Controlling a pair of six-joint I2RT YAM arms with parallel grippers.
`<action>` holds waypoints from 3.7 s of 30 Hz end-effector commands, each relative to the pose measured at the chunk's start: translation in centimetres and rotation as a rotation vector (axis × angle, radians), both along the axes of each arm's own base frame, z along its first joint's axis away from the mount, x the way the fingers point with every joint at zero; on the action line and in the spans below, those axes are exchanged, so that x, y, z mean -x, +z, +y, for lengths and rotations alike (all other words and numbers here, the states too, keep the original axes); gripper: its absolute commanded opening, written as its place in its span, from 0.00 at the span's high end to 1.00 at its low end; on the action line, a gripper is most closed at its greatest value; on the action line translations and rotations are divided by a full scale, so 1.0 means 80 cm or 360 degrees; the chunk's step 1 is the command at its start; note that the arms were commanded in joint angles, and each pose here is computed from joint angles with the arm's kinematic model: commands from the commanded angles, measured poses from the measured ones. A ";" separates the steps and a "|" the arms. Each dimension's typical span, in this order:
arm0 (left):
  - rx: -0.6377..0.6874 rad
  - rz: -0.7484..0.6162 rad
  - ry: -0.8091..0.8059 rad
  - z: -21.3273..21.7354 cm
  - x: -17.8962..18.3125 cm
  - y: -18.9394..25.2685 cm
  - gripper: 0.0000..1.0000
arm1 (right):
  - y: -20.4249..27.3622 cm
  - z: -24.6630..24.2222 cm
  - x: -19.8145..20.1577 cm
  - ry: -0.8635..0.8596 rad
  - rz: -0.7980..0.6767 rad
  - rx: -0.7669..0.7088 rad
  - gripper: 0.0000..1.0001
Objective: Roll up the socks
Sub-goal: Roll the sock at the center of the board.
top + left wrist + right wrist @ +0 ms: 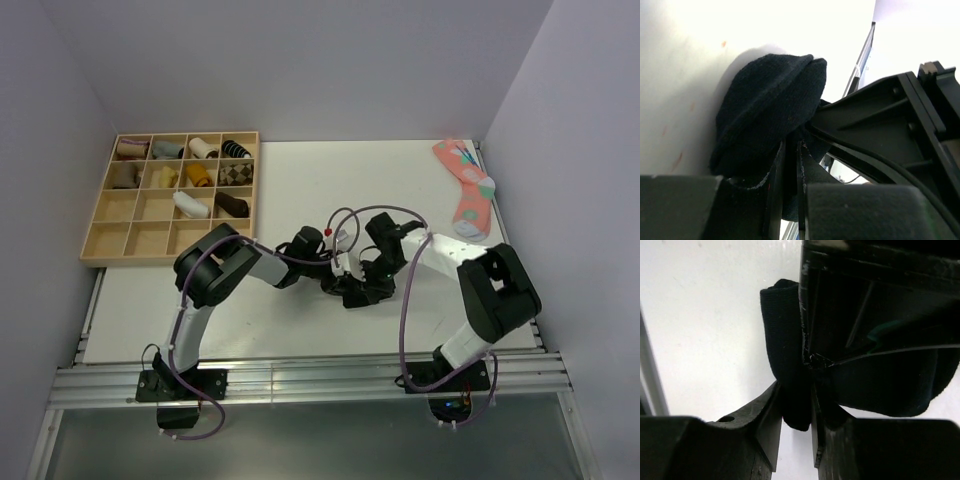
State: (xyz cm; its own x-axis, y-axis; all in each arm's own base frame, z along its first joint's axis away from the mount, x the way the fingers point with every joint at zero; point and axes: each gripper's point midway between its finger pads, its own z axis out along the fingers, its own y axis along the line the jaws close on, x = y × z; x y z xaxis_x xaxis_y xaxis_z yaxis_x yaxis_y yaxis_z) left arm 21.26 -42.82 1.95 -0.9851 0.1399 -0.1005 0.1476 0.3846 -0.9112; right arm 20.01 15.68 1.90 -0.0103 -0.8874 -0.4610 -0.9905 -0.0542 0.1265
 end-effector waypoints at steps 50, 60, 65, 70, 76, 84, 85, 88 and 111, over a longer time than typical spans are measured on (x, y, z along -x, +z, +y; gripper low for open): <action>0.0047 -0.1712 0.0136 -0.012 0.027 0.068 0.56 | 0.002 -0.025 0.017 -0.0295 0.1177 0.0341 0.79; 0.0046 -0.1657 0.0014 -0.014 0.037 0.036 0.56 | -0.003 -0.025 0.012 -0.0322 0.1176 0.0366 0.79; 0.0046 -0.1594 0.0001 -0.013 0.038 0.025 0.56 | -0.008 -0.025 0.010 -0.0340 0.1178 0.0380 0.79; -0.0015 -0.1478 0.0021 -0.008 0.030 0.003 0.60 | -0.012 -0.023 0.006 -0.0353 0.1138 0.0365 0.74; -0.0056 -0.1341 0.0033 -0.002 0.031 -0.012 0.95 | -0.011 -0.019 -0.001 -0.0382 0.1042 0.0300 0.61; -0.0241 -0.1074 0.0035 0.004 0.036 -0.052 1.00 | 0.003 -0.014 -0.031 -0.0565 0.0862 0.0131 0.53; -0.0268 -0.1049 0.0044 0.008 0.037 -0.057 1.00 | 0.006 -0.015 -0.037 -0.0593 0.0840 0.0105 0.53; -0.0332 -0.0969 0.0060 0.012 0.037 -0.064 1.00 | 0.025 -0.022 -0.064 -0.0698 0.0680 -0.0016 0.51; -0.0390 -0.0178 0.0025 0.025 0.040 -0.081 1.00 | 0.071 -0.058 -0.043 -0.0404 -0.0133 -0.0436 0.41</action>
